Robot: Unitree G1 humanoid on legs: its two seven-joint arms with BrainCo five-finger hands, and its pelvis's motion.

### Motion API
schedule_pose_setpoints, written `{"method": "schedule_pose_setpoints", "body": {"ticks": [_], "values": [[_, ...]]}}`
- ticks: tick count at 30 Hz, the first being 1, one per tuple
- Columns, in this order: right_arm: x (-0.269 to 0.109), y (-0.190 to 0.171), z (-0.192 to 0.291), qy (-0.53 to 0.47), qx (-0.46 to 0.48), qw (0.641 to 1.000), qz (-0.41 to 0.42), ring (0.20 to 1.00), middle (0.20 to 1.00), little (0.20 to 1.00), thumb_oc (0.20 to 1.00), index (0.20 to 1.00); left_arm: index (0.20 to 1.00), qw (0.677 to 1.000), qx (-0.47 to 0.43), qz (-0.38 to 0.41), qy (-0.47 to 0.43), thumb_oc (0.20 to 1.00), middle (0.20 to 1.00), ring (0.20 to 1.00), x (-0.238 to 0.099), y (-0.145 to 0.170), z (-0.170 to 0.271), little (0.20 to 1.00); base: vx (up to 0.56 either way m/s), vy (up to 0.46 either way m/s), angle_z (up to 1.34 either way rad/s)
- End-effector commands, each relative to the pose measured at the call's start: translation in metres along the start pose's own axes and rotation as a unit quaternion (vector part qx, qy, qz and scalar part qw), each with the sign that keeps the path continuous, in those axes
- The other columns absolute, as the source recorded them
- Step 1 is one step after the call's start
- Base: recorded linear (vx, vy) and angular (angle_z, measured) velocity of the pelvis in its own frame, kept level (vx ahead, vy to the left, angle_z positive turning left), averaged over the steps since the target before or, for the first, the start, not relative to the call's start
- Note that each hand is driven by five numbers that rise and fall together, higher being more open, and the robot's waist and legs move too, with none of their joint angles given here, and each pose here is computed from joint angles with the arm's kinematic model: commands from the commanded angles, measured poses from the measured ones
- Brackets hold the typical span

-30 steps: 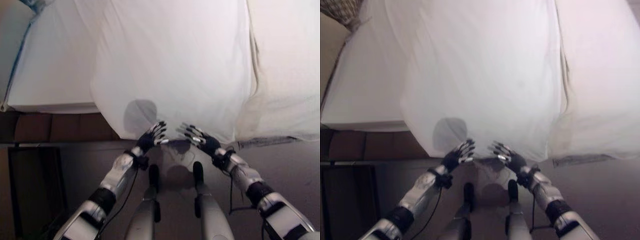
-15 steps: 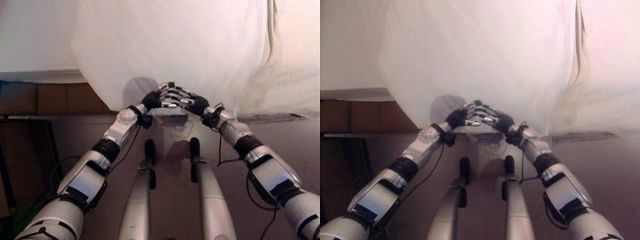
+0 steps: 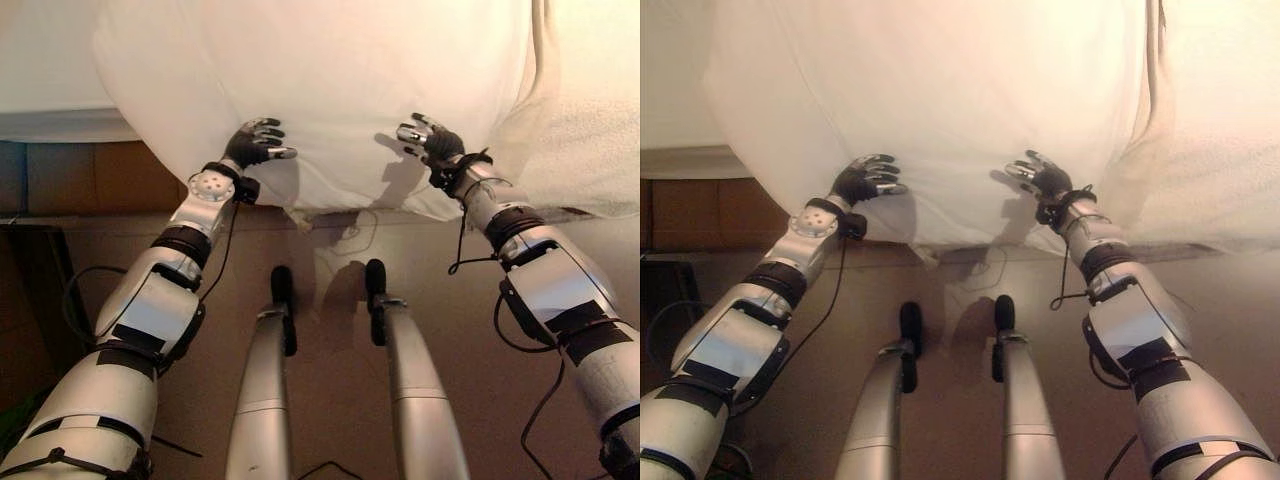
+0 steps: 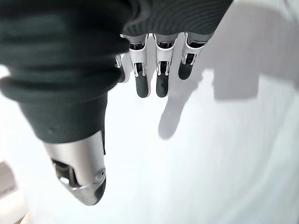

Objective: Make the bed

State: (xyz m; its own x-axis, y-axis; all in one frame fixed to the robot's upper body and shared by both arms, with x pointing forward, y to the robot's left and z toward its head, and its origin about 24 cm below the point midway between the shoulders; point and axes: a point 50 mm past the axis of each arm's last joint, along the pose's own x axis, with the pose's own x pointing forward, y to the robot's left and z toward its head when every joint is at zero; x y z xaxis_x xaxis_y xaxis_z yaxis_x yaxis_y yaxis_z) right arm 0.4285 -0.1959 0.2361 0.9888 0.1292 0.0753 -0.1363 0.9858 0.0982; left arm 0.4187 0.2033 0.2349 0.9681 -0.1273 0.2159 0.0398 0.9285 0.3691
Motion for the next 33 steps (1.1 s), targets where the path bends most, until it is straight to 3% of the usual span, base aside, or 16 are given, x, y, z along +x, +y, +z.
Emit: {"method": "schedule_pose_setpoints", "body": {"ticks": [1,7,11,13,17,18,19,21,22,25,26,27,28,32,33], "values": [[-0.015,-0.045,-0.008,0.004,-0.009,0.995,-0.097,1.000,1.000,1.000,1.000,1.000,1.000,0.997,-0.017,0.067,0.025,1.000,1.000,1.000,-0.010,0.031,-0.016,1.000,0.03,-0.028,0.05],[-0.046,-0.109,-0.003,0.007,-0.018,0.975,-0.222,1.000,1.000,1.000,1.000,1.000,1.000,0.990,-0.020,0.130,0.042,1.000,1.000,1.000,-0.031,0.065,-0.034,1.000,0.03,-0.024,0.12],[-0.082,-0.154,-0.025,0.040,-0.016,0.952,-0.304,1.000,1.000,1.000,1.000,1.000,1.000,0.976,-0.006,0.188,0.111,1.000,1.000,1.000,-0.068,0.092,-0.080,1.000,0.02,-0.034,0.04],[-0.091,-0.163,-0.036,0.052,-0.001,0.945,-0.323,1.000,1.000,1.000,1.000,1.000,1.000,0.971,-0.010,0.198,0.132,1.000,1.000,1.000,-0.079,0.093,-0.094,1.000,0.00,0.000,0.00],[-0.126,-0.186,-0.075,0.094,0.033,0.924,-0.369,1.000,1.000,1.000,1.000,1.000,1.000,0.953,-0.017,0.204,0.222,1.000,1.000,1.000,-0.125,0.087,-0.150,1.000,0.04,-0.011,0.04],[-0.145,-0.193,-0.104,0.126,0.044,0.913,-0.385,1.000,1.000,1.000,1.000,1.000,1.000,0.941,-0.026,0.201,0.270,1.000,1.000,1.000,-0.151,0.078,-0.177,1.000,0.04,-0.016,0.04],[-0.146,-0.193,-0.106,0.128,0.044,0.913,-0.386,1.000,1.000,1.000,1.000,1.000,1.000,0.941,-0.025,0.200,0.272,1.000,1.000,1.000,-0.152,0.078,-0.178,1.000,0.06,-0.023,0.06],[-0.175,-0.190,-0.156,0.179,0.077,0.896,-0.400,1.000,1.000,1.000,1.000,1.000,1.000,0.921,-0.060,0.187,0.337,1.000,1.000,1.000,-0.188,0.048,-0.215,1.000,0.07,-0.027,0.09],[-0.175,-0.190,-0.157,0.180,0.078,0.895,-0.400,1.000,1.000,1.000,1.000,1.000,1.000,0.921,-0.059,0.187,0.338,1.000,1.000,1.000,-0.188,0.048,-0.216,1.000,0.06,-0.020,0.09],[-0.198,-0.177,-0.200,0.229,0.096,0.884,-0.396,1.000,1.000,1.000,1.000,1.000,1.000,0.904,-0.094,0.140,0.392,1.000,1.000,1.000,-0.214,0.002,-0.243,1.000,0.08,0.014,0.06],[-0.215,-0.171,-0.222,0.255,0.101,0.877,-0.395,1.000,1.000,1.000,1.000,1.000,1.000,0.897,-0.098,0.096,0.420,1.000,1.000,1.000,-0.229,-0.024,-0.253,1.000,0.11,0.022,0.02],[-0.216,-0.171,-0.222,0.255,0.101,0.877,-0.395,1.000,1.000,1.000,1.000,1.000,1.000,0.897,-0.098,0.095,0.421,1.000,1.000,1.000,-0.229,-0.024,-0.254,1.000,0.13,0.025,-0.03],[-0.230,-0.151,-0.253,0.291,0.115,0.871,-0.379,1.000,1.000,1.000,1.000,1.000,1.000,0.884,-0.118,0.027,0.452,1.000,1.000,1.000,-0.246,-0.063,-0.263,1.000,0.06,0.008,-0.05],[-0.254,-0.131,-0.284,0.341,0.126,0.858,-0.363,1.000,1.000,1.000,1.000,1.000,1.000,0.856,-0.144,-0.023,0.495,1.000,1.000,1.000,-0.276,-0.096,-0.273,1.000,0.10,0.036,-0.03],[-0.269,-0.115,-0.303,0.384,0.120,0.849,-0.341,1.000,1.000,1.000,1.000,1.000,1.000,0.840,-0.123,-0.103,0.518,1.000,1.000,1.000,-0.288,-0.121,-0.275,1.000,0.07,0.063,-0.08]]}}
